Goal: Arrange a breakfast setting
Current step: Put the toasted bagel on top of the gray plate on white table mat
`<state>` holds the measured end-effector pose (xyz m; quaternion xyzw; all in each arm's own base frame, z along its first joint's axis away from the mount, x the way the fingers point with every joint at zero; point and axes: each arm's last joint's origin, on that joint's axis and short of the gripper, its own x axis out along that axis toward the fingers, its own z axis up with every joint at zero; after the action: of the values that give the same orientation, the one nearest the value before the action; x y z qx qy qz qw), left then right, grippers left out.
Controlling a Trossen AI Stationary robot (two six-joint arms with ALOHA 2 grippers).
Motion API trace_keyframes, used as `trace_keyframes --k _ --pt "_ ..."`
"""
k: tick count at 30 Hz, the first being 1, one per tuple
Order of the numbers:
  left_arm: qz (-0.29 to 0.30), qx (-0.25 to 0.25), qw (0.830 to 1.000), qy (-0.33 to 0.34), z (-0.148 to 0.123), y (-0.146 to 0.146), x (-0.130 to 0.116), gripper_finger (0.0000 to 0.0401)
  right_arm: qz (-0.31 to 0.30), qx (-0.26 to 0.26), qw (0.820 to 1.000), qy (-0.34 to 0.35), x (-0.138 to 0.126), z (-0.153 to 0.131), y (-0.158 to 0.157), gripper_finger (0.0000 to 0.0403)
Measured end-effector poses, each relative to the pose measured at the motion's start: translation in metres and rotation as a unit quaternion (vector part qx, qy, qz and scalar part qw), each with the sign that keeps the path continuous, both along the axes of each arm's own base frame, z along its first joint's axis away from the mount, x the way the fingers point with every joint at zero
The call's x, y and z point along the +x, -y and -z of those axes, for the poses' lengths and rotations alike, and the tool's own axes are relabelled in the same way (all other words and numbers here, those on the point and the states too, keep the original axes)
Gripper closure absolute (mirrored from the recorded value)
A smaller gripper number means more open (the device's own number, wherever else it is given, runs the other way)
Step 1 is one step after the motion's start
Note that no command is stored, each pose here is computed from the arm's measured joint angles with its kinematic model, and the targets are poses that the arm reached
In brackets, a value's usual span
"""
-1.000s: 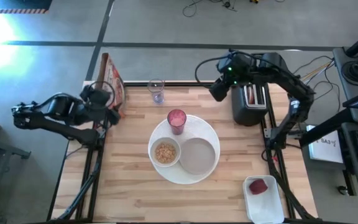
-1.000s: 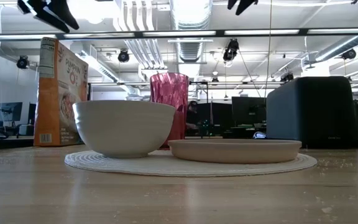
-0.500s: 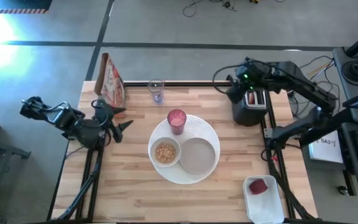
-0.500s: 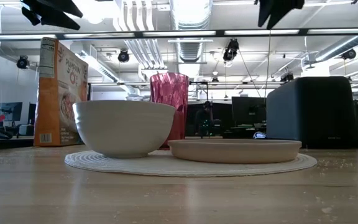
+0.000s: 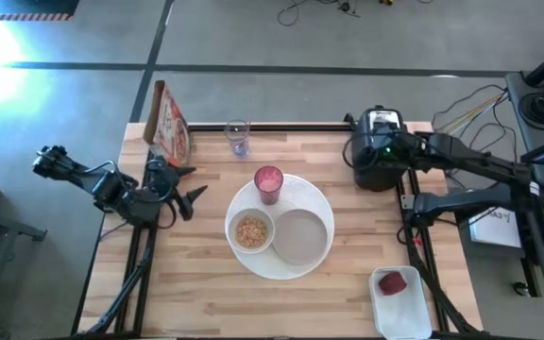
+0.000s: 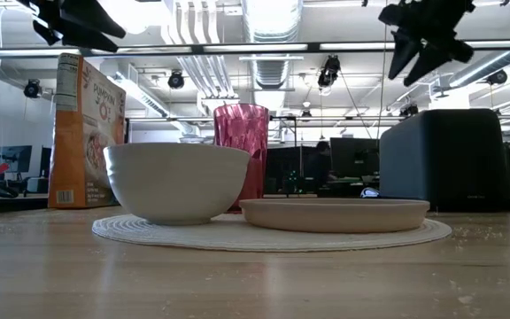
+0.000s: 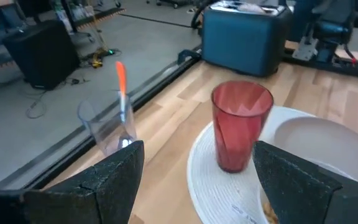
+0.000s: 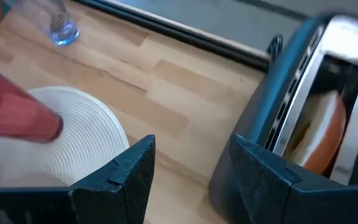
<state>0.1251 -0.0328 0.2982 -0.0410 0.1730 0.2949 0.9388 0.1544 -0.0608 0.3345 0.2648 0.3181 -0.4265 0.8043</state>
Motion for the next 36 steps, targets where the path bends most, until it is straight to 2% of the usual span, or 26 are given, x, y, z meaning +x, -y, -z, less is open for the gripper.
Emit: trace_keyframes --k 6,13,17,21,26,32,36 --pt "-0.012 0.020 1.000 0.012 -0.005 -0.001 -0.001 0.0118 0.031 0.021 0.999 0.013 -0.003 0.013 -0.001 0.0209" --pt "-0.019 0.020 0.999 0.016 -0.005 -0.001 -0.001 0.0118 0.004 0.016 0.999 -0.031 0.004 0.024 0.001 0.0209" --pt "-0.019 0.020 0.999 0.016 -0.005 -0.001 -0.001 0.0118 0.002 0.002 0.999 -0.043 0.007 0.017 0.005 0.0209" --pt "-0.019 0.020 0.999 0.015 -0.005 -0.001 -0.001 0.0118 0.049 -0.017 0.995 -0.090 -0.002 0.007 0.010 0.0209" --pt "-0.019 0.022 0.999 0.013 -0.005 -0.001 0.000 0.0118 0.121 0.008 0.985 -0.121 -0.009 0.008 0.019 0.0209" --pt "-0.026 0.033 0.999 0.004 -0.003 -0.001 0.002 0.0118 0.166 0.001 0.974 -0.152 -0.003 0.023 0.031 0.0209" --pt "-0.026 0.036 0.999 -0.002 -0.001 0.000 0.003 0.0118 0.172 -0.003 0.968 -0.181 0.001 0.029 0.039 0.0209"
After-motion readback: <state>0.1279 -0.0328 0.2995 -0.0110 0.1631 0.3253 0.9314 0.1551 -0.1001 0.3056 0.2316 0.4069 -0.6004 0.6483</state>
